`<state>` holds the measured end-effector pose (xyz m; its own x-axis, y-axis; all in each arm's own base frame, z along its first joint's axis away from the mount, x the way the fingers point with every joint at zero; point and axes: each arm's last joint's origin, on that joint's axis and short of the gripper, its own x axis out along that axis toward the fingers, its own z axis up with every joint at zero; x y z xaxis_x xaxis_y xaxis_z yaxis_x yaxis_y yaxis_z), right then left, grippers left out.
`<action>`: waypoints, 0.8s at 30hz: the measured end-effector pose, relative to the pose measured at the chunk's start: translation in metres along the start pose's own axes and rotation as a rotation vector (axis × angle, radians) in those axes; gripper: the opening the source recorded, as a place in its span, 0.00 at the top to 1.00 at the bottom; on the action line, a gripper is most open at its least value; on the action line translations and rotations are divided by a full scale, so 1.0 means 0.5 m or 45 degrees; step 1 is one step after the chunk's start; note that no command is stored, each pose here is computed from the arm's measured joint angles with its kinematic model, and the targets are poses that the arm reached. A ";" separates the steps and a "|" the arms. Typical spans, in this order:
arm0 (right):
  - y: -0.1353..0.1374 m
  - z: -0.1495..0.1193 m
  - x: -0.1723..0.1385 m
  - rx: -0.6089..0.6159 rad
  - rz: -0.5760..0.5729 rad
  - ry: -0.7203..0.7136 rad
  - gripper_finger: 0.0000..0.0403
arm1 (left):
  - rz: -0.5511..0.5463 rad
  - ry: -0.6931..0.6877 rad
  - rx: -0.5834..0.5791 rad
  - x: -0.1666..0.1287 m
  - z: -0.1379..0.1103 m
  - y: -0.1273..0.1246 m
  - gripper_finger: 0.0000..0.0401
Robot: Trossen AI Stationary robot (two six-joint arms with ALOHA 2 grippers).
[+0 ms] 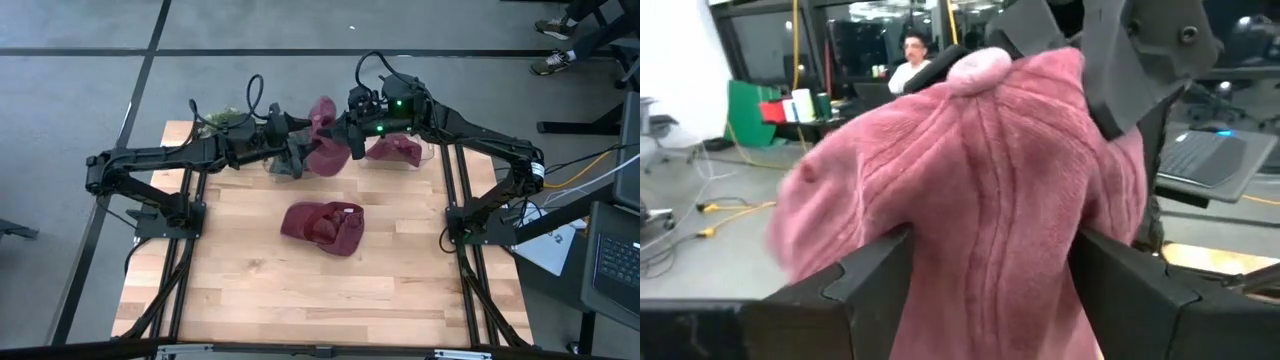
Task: Pick & Place hat
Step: Put the bottom red cap on the red cap in the right transparent bin
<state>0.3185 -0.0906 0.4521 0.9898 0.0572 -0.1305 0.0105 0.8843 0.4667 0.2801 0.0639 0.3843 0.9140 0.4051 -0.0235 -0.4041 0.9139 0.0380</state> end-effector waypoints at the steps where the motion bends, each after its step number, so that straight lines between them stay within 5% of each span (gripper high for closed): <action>1: 0.001 0.000 0.000 -0.001 0.004 -0.004 0.99 | -0.008 -0.006 -0.001 0.003 -0.001 -0.001 0.36; 7: 0.004 0.003 0.000 0.015 0.020 -0.022 0.99 | 0.013 -0.017 0.026 0.016 -0.008 -0.007 0.47; 15: 0.003 0.003 0.000 -0.009 0.019 -0.018 0.99 | 0.025 -0.018 0.101 0.012 -0.005 -0.005 0.94; 24: -0.004 -0.002 -0.012 -0.136 0.094 0.079 0.91 | -0.135 0.137 0.230 -0.013 -0.017 -0.006 0.99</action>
<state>0.3125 -0.0926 0.4512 0.9766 0.1494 -0.1546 -0.0805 0.9209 0.3814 0.2751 0.0585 0.3759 0.9379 0.3162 -0.1426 -0.2840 0.9360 0.2078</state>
